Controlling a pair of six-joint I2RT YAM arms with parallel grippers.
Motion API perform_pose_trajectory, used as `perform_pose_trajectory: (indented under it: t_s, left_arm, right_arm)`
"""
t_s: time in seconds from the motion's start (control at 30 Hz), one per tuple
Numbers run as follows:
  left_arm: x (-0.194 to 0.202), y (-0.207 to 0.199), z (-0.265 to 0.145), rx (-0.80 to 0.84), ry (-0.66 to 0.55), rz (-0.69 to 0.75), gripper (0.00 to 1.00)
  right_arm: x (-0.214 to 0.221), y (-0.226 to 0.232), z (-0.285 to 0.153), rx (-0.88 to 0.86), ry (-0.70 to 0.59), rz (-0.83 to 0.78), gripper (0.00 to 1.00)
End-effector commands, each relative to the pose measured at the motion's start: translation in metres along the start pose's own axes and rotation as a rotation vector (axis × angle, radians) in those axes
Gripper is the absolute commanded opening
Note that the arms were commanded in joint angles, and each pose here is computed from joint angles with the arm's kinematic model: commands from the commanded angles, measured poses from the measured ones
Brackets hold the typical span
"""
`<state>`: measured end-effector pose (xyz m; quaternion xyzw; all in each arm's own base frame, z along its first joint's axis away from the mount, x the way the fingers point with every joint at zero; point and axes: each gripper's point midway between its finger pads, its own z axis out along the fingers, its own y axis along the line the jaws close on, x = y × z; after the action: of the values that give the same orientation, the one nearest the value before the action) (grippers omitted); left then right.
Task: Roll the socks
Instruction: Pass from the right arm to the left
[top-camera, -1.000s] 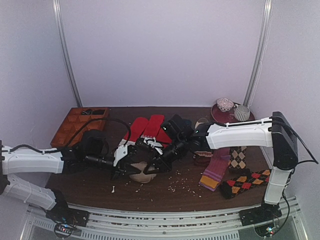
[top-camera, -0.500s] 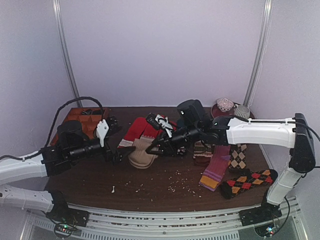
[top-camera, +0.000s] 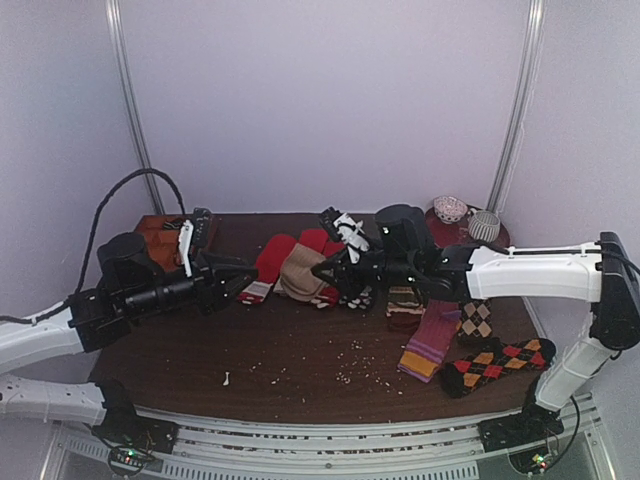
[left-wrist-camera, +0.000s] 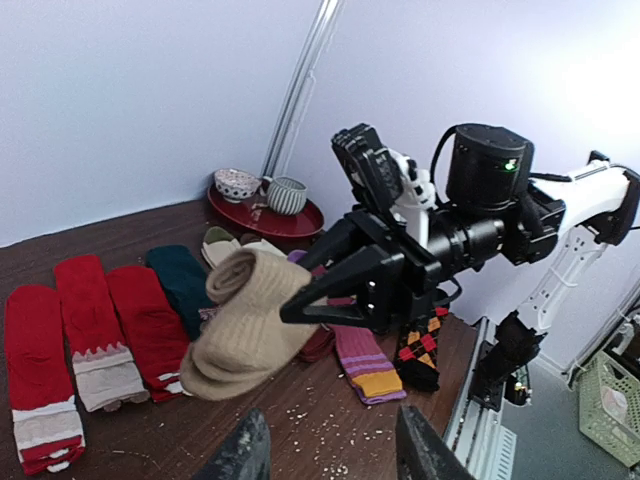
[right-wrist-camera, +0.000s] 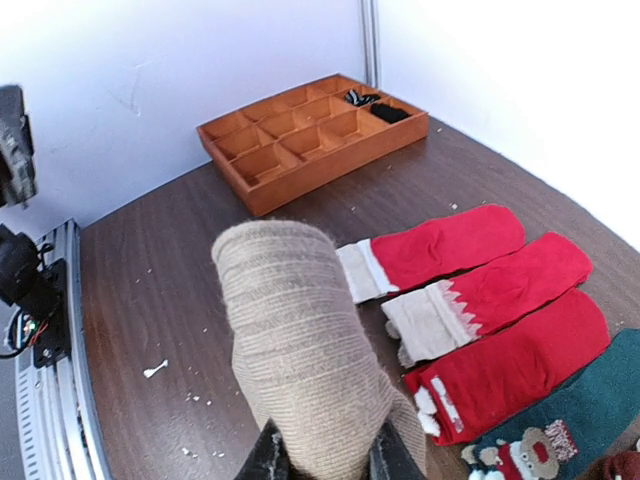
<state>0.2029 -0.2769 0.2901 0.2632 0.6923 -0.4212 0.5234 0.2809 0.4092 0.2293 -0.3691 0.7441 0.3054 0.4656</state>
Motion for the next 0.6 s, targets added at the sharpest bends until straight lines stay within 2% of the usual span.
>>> perform_pose_trajectory:
  t_s: [0.0,0.07,0.17,0.23,0.33,0.4,0.57]
  left_arm:
    - [-0.02,-0.027,-0.015,0.177,-0.132,-0.221,0.48]
    - [-0.015,-0.026,-0.015,0.2,-0.151,-0.291,0.64]
    - [-0.01,-0.022,-0.015,0.216,-0.199,-0.359,0.63]
    - [-0.012,-0.017,-0.012,0.2,-0.216,-0.378,0.68]
    - [-0.013,-0.012,-0.003,0.178,-0.217,-0.386,0.69]
    - [-0.013,-0.009,0.0,0.173,-0.224,-0.392,0.74]
    - [-0.01,-0.008,0.011,0.177,-0.216,-0.398,0.72]
  right_arm:
    - [-0.044,-0.011,-0.015,0.097,-0.183,-0.015,0.0]
    - [-0.047,-0.005,-0.015,0.084,-0.204,-0.019,0.0]
    - [-0.051,0.008,-0.013,0.055,-0.22,-0.038,0.0]
    - [-0.052,0.017,-0.01,0.032,-0.224,-0.043,0.0]
    - [-0.057,0.03,-0.009,-0.004,-0.244,-0.043,0.0]
    - [-0.059,0.037,-0.01,-0.02,-0.251,-0.038,0.0]
    - [-0.057,0.048,-0.007,-0.034,-0.257,-0.026,0.0]
